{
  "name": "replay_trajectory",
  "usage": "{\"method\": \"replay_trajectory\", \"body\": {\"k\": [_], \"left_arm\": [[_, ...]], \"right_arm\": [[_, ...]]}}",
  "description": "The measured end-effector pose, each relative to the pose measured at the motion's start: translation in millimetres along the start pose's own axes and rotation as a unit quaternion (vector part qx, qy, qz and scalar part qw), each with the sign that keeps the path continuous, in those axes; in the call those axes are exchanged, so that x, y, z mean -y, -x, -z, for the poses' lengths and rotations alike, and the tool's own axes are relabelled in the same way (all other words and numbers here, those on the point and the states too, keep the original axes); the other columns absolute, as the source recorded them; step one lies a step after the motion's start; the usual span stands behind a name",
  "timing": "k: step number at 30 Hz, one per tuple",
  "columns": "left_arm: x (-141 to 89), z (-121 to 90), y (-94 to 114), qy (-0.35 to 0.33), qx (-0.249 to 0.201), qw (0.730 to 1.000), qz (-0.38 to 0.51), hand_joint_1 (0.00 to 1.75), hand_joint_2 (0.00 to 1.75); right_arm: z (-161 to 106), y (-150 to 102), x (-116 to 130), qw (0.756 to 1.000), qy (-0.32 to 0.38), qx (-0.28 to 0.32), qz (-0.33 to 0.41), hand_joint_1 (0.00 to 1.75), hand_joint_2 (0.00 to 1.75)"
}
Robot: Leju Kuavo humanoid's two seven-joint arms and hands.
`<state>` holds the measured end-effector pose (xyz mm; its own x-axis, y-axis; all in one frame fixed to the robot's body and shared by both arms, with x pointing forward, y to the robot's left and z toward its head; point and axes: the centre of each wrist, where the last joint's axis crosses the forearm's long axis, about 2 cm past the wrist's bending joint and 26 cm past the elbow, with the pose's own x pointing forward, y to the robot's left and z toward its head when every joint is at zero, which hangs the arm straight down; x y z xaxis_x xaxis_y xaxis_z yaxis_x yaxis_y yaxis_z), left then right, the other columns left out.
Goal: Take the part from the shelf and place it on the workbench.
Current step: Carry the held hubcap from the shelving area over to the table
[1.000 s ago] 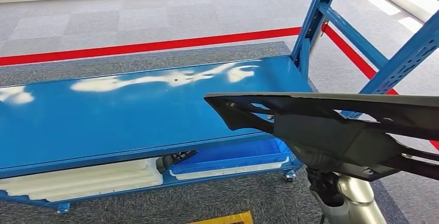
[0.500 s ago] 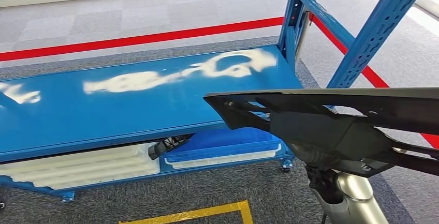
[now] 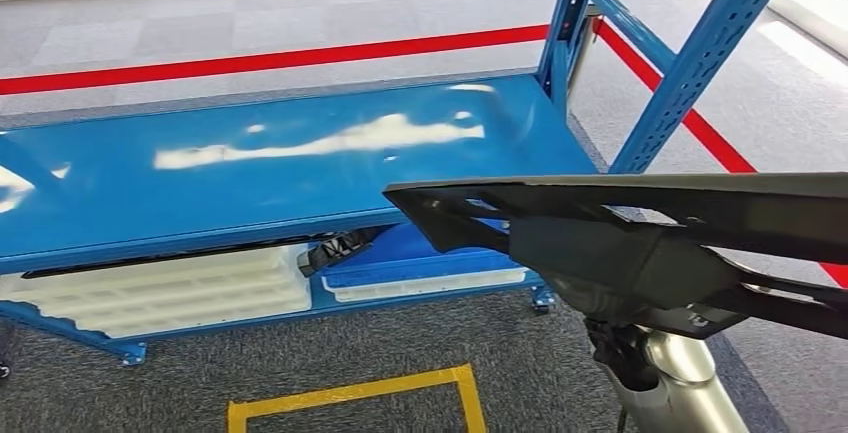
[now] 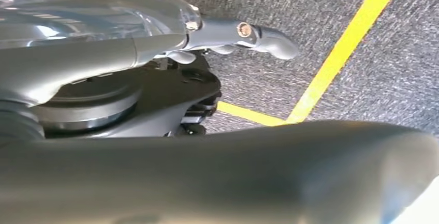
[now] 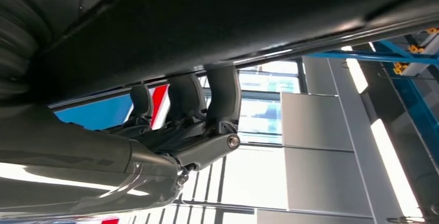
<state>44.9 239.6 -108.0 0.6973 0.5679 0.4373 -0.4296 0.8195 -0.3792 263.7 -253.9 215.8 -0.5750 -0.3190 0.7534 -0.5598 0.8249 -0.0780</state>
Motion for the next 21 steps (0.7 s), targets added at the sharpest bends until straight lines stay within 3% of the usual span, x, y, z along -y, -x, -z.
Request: {"method": "replay_trajectory", "body": {"k": [21], "left_arm": [[-1.4,0.2,-1.0,-0.012,-0.013,1.000,0.004,0.00,1.75]], "right_arm": [[7.0,2.4,3.3,1.000,-0.018,0.011,-0.021,1.75,1.75]]}}
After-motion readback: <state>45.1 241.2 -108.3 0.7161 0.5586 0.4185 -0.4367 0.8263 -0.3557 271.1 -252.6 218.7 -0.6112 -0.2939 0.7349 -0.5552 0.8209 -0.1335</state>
